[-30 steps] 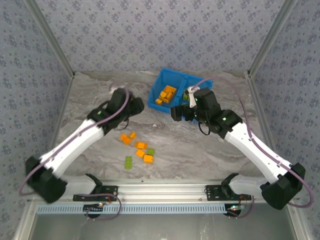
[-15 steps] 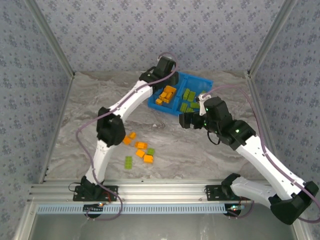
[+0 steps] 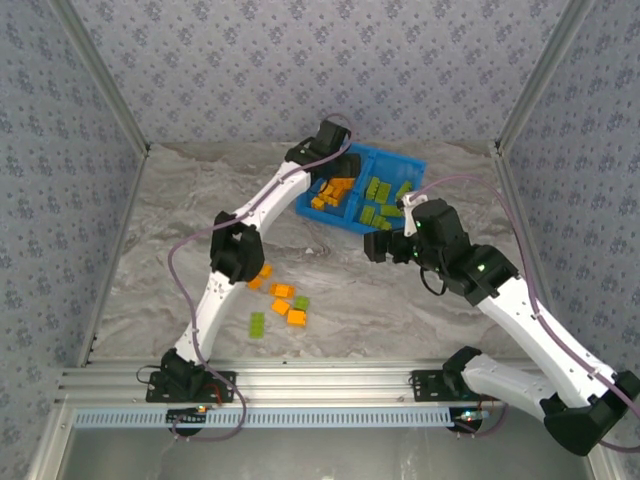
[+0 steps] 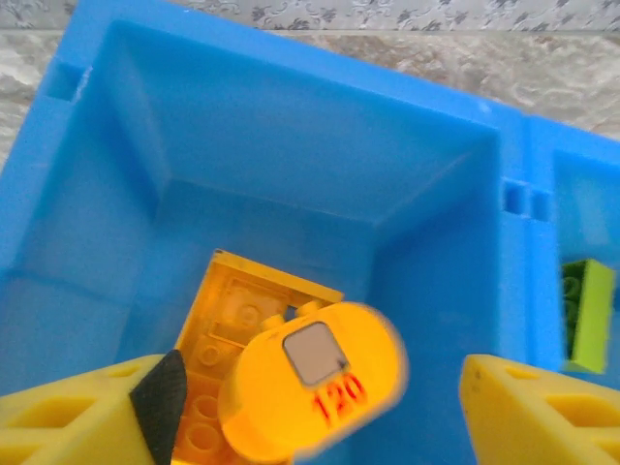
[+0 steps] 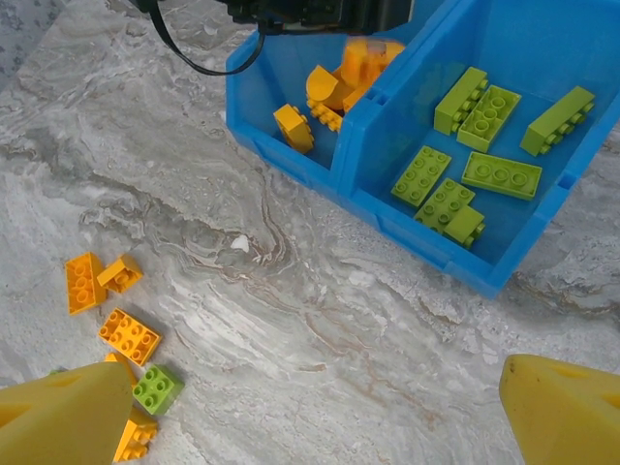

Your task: Sort the legos into containers by color

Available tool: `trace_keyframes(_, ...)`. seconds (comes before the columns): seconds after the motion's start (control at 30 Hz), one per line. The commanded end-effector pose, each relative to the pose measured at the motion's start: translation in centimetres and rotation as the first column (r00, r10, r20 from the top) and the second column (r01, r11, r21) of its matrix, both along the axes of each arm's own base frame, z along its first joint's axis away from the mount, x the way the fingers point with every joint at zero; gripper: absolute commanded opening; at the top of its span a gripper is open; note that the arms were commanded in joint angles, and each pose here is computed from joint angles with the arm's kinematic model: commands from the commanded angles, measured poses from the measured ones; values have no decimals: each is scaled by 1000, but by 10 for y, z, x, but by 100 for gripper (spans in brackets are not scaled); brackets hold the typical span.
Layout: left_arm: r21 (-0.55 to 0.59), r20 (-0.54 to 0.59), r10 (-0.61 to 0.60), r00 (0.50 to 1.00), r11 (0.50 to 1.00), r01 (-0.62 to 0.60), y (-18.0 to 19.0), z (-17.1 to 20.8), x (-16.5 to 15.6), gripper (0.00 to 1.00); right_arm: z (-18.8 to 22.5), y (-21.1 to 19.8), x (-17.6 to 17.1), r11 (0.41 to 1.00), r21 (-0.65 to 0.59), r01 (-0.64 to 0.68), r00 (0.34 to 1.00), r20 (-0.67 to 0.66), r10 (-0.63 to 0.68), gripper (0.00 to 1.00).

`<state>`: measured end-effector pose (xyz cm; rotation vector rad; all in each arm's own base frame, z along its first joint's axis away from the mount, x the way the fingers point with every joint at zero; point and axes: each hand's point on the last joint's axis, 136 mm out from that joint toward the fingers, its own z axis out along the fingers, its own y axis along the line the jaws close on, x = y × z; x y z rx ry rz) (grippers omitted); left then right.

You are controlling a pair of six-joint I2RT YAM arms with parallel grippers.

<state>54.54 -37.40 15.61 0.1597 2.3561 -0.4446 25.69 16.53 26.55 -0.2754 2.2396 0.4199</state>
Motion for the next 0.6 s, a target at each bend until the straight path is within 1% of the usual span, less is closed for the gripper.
trace_keyframes(0.0, -91, 132, -39, 991, 995, 51, -4, 99, -16, 83, -4, 3, 3, 1000, -6, 3, 1000, -16, -3, 100)
trace_keyframes(0.17, -67, 177, -74, 982, 994, 87, 11, 151, -48, 87, -9, 14, 9, 1000, -5, -30, 999, -33, 30, 100)
trace_keyframes(0.27, -10, 231, -128, 964, 991, 134, 22, 171, -76, 89, -25, 25, 12, 997, -26, -67, 994, -89, 65, 100)
trace_keyframes(0.33, 28, 253, -145, 957, 989, 143, 36, 172, -94, 90, -37, 40, 10, 991, -47, -125, 984, -134, 118, 100)
trace_keyframes(0.4, 61, 253, -142, 957, 990, 131, 58, 162, -115, 91, -50, 62, 4, 971, -87, -221, 966, -161, 205, 100)
trace_keyframes(0.47, 81, 262, -126, 957, 991, 108, 80, 157, -135, 92, -66, 84, -2, 941, -136, -311, 939, -195, 282, 100)
trace_keyframes(0.57, 111, 265, -118, 957, 990, 91, 113, 145, -167, 93, -91, 115, -5, 880, -254, -401, 906, -250, 340, 100)
